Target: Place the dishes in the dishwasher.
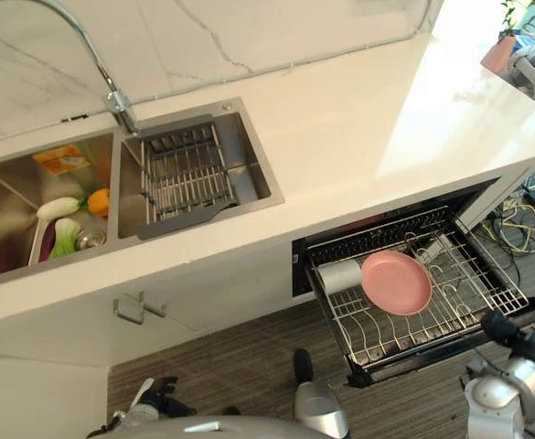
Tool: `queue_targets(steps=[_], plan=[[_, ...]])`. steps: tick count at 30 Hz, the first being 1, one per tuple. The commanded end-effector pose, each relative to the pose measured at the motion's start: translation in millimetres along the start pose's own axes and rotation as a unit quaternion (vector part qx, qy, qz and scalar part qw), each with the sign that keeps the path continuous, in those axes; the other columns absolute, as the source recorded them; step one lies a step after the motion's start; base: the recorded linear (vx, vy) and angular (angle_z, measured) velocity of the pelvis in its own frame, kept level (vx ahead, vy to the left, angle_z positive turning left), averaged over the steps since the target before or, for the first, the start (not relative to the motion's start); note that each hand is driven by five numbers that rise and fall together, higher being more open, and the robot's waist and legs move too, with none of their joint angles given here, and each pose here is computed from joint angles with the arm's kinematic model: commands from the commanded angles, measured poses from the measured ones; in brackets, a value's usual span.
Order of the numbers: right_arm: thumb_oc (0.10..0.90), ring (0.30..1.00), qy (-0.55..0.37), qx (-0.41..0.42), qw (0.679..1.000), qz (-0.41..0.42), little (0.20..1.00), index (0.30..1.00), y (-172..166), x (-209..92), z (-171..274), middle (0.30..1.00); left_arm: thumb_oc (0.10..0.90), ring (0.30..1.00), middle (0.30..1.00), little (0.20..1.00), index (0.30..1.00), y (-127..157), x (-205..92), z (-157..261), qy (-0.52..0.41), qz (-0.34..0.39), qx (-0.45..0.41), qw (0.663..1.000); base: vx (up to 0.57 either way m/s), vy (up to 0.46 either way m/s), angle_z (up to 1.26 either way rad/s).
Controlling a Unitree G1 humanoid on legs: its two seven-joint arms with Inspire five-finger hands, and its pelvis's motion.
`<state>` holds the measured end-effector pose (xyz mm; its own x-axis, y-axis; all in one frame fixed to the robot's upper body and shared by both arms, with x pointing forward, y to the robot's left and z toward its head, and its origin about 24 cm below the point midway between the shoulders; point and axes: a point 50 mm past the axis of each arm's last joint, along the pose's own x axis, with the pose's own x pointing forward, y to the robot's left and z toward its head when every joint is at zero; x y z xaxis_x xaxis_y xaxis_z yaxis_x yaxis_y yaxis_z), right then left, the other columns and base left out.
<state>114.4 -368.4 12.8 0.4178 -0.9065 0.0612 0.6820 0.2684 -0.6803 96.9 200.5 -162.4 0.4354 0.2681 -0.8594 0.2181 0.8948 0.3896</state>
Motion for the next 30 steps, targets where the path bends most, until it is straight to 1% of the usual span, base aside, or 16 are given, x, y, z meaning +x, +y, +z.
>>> queue_targets(steps=[1,2,3,4,5,6,7,9,13,19,21,22,24,26,27,30], plan=[[0.8,0.9,-0.061,0.057,0.994,-0.076,0.9,0.9,-16,14,33,0.9,0.8,0.9,0.9,0.9,0.9,15,5,8,-0.011,0.021,0.033,0.999,0.0,0.0,0.0],[0.725,0.787,-0.053,0.055,0.995,-0.071,0.787,0.787,-12,11,30,0.787,0.8,0.9,0.9,0.9,0.9,14,5,8,-0.013,0.02,0.034,0.999,-0.04,0.029,0.0],[0.574,0.561,-0.039,0.053,0.997,-0.049,0.561,0.561,-1,5,24,0.561,0.8,0.9,0.9,0.9,0.9,14,5,12,-0.019,0.022,0.032,0.999,-0.03,0.023,-0.02],[0.554,0.531,-0.039,0.053,0.997,-0.048,0.531,0.531,0,5,24,0.531,0.8,0.9,0.9,0.9,0.9,14,5,11,-0.019,0.022,0.032,0.999,-0.04,0.012,0.0],[0.435,0.352,-0.026,0.059,0.997,-0.036,0.352,0.352,7,2,21,0.352,0.8,0.9,0.9,0.9,0.9,14,5,13,-0.021,0.023,0.03,0.999,-0.03,0.003,0.07],[0.4,0.3,0.003,0.075,0.997,-0.008,0.3,0.3,22,-5,14,0.3,0.8,0.9,0.9,0.9,0.9,14,5,14,-0.021,0.026,0.023,0.999,-0.03,0.003,0.11],[0.4,0.3,0.003,0.075,0.997,-0.007,0.3,0.3,23,-5,14,0.3,0.8,0.9,0.9,0.9,0.9,14,5,14,-0.021,0.027,0.023,0.999,-0.03,0.002,0.14],[0.4,0.3,0.049,0.085,0.994,0.041,0.3,0.3,44,-12,1,0.3,0.8,0.9,0.9,0.9,0.9,14,5,13,-0.02,0.027,0.02,0.999,-0.03,-0.001,0.17],[0.4,0.3,0.045,0.103,0.991,0.07,0.3,0.3,59,-12,11,0.3,0.8,0.9,0.9,0.9,0.9,15,5,11,-0.015,0.029,0.016,0.999,-0.03,-0.007,0.23],[0.4,0.3,0.037,0.132,0.984,0.113,0.3,0.3,81,-7,29,0.3,0.8,0.9,0.9,0.9,0.9,16,3,-7,0.013,0.031,0.015,0.999,-0.02,-0.024,0.23],[0.4,0.3,0.009,0.126,0.985,0.117,0.3,0.3,87,5,49,0.3,0.8,0.9,0.9,0.9,0.9,16,1,-16,0.025,0.031,0.016,0.999,0.0,-0.027,0.38],[0.4,0.3,0.009,0.127,0.985,0.117,0.3,0.3,88,6,50,0.3,0.8,0.9,0.9,0.9,0.9,16,1,-16,0.025,0.031,0.015,0.999,0.0,-0.033,0.35],[0.4,0.3,0.0,0.126,0.985,0.116,0.3,0.3,90,19,62,0.3,0.8,0.9,0.9,0.9,0.9,16,0,-20,0.029,0.03,0.018,0.999,-0.01,-0.033,0.32],[0.4,0.3,-0.008,0.123,0.986,0.111,0.3,0.3,88,26,68,0.3,0.8,0.9,0.9,0.9,0.9,17,0,-22,0.028,0.029,0.019,0.999,0.0,-0.04,0.32],[0.4,0.3,-0.026,0.107,0.989,0.094,0.3,0.3,79,49,84,0.3,0.8,0.9,0.9,0.9,0.9,21,0,-24,0.029,0.031,0.015,0.999,0.0,-0.039,0.5],[0.4,0.3,-0.049,0.105,0.989,0.094,0.3,0.3,77,59,101,0.3,0.8,0.9,0.9,0.9,0.9,22,0,-25,0.027,0.032,0.009,0.999,0.0,-0.034,0.54]])
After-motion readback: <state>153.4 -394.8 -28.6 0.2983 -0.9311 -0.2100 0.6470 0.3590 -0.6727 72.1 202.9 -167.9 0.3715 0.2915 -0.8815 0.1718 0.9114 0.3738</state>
